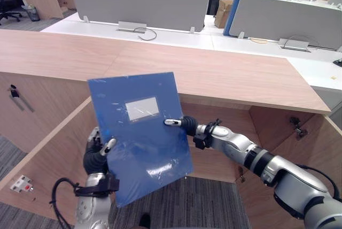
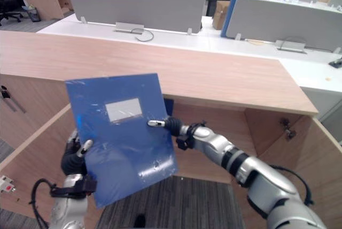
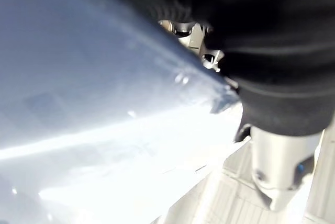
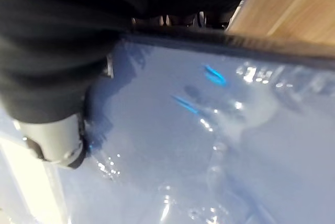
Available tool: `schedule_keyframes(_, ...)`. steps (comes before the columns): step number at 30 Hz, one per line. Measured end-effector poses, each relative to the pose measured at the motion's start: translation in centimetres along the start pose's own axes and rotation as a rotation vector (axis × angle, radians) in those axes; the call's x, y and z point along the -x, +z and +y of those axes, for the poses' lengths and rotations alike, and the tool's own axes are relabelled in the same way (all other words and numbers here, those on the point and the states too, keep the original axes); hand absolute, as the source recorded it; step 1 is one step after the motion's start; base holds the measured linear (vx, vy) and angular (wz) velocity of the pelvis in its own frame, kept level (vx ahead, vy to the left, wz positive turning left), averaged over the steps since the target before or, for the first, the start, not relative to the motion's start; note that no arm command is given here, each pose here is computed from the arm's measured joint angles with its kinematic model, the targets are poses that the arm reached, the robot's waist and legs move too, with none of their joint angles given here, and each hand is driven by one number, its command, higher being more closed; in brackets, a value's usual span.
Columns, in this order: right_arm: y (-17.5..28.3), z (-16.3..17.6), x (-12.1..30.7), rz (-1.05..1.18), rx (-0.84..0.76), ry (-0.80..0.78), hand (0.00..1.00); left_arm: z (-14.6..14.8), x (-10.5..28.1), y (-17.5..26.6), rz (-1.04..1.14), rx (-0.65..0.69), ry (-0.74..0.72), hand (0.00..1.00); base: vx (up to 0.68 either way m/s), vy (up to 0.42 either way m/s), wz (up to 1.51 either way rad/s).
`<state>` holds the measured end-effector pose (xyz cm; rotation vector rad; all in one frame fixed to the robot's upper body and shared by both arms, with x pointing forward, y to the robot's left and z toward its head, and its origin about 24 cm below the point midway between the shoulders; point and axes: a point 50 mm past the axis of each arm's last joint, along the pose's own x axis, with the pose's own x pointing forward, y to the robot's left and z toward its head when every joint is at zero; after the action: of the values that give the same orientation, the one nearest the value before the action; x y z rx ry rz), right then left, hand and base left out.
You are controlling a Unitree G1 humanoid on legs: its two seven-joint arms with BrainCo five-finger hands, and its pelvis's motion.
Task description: Walk over to the cabinet, pick up the folder, carry it to the office cabinet, place the folder inside the office cabinet, then close the office cabinet door
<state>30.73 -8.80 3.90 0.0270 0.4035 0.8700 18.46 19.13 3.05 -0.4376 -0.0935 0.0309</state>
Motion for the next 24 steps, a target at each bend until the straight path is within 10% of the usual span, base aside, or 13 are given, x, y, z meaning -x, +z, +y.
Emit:
schedule_keyframes(7,-8.1,-0.3,4.4,0.004,-0.298,-0.188,1.0,3.2,1.9,-7.8,0.374,0.085,0.039,0.0,-0.01,-0.01,-0.28)
schedule_keyframes(14,-11.5,2.0,8.4,-0.465,-0.836,-0.369,1.0,9.9,13.5,-13.4,0.764,0.233,0.593,0.0,0.02,0.006,-0.39)
schedule_keyframes(24,-16.7,3.7,8.9,-0.314,-0.955,-0.478,1.0,10.5,21.1,-14.6,0.991,0.201,0.798,0.0,0.01,0.051,-0.24)
